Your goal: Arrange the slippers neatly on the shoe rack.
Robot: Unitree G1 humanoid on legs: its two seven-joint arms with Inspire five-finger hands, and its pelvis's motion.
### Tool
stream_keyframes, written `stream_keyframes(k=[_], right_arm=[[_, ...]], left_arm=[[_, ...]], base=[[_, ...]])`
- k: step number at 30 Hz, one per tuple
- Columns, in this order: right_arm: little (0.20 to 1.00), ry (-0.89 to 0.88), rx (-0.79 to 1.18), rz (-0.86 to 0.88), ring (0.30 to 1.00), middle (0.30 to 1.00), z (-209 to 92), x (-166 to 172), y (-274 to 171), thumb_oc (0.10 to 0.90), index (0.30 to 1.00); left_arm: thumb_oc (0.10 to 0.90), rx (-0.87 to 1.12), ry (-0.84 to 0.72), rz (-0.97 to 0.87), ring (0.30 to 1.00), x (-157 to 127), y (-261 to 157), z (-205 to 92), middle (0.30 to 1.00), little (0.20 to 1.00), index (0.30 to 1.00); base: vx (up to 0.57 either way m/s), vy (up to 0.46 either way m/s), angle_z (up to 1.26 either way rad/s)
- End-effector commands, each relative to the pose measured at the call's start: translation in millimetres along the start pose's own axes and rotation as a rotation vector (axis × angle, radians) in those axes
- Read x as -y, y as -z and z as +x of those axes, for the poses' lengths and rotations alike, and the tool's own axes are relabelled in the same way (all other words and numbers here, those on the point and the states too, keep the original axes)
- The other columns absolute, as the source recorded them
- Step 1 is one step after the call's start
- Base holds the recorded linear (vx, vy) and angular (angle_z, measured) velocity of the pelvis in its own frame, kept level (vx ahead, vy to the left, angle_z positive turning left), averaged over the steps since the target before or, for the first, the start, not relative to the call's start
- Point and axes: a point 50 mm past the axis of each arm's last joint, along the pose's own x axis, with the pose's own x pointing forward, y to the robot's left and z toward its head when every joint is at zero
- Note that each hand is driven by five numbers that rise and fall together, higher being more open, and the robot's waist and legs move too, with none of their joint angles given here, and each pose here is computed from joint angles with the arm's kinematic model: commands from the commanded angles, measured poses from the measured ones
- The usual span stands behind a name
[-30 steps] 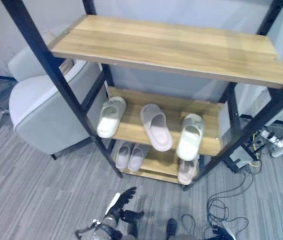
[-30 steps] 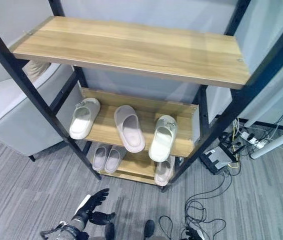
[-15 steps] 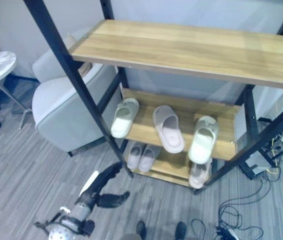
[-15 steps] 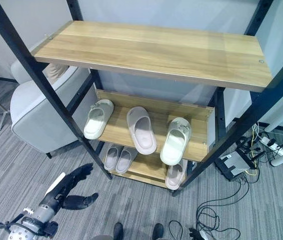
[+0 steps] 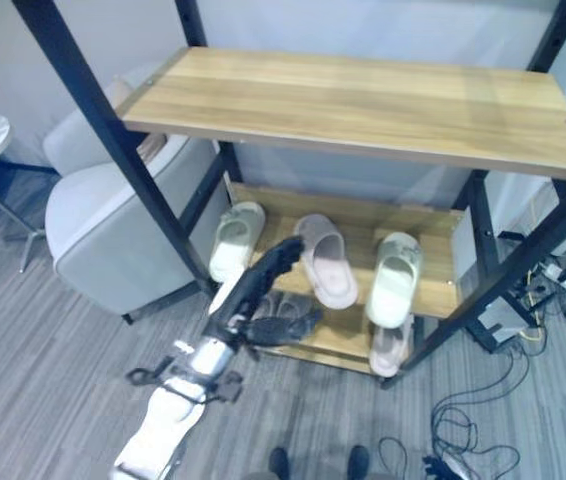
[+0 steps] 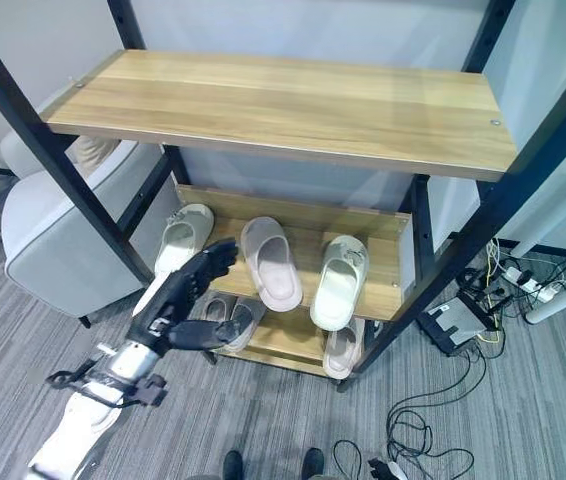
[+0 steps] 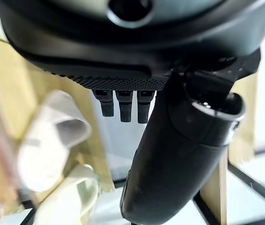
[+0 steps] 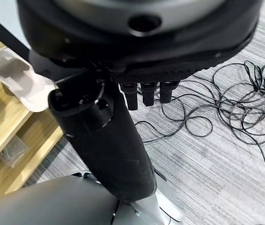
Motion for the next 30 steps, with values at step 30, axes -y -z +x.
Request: stream_keyframes(k=[30], right_arm=[[0.900, 0.095, 0.019, 0.109, 0.900, 0.900, 2.7, 16.6, -5.5, 0.800, 0.900]], left_arm=[[0.800, 0.358, -0.481, 1.225, 0.900, -72.0, -70.8, 137.1, 0.900, 0.900, 0.900]], base=[[0.01, 0.013, -0.14]])
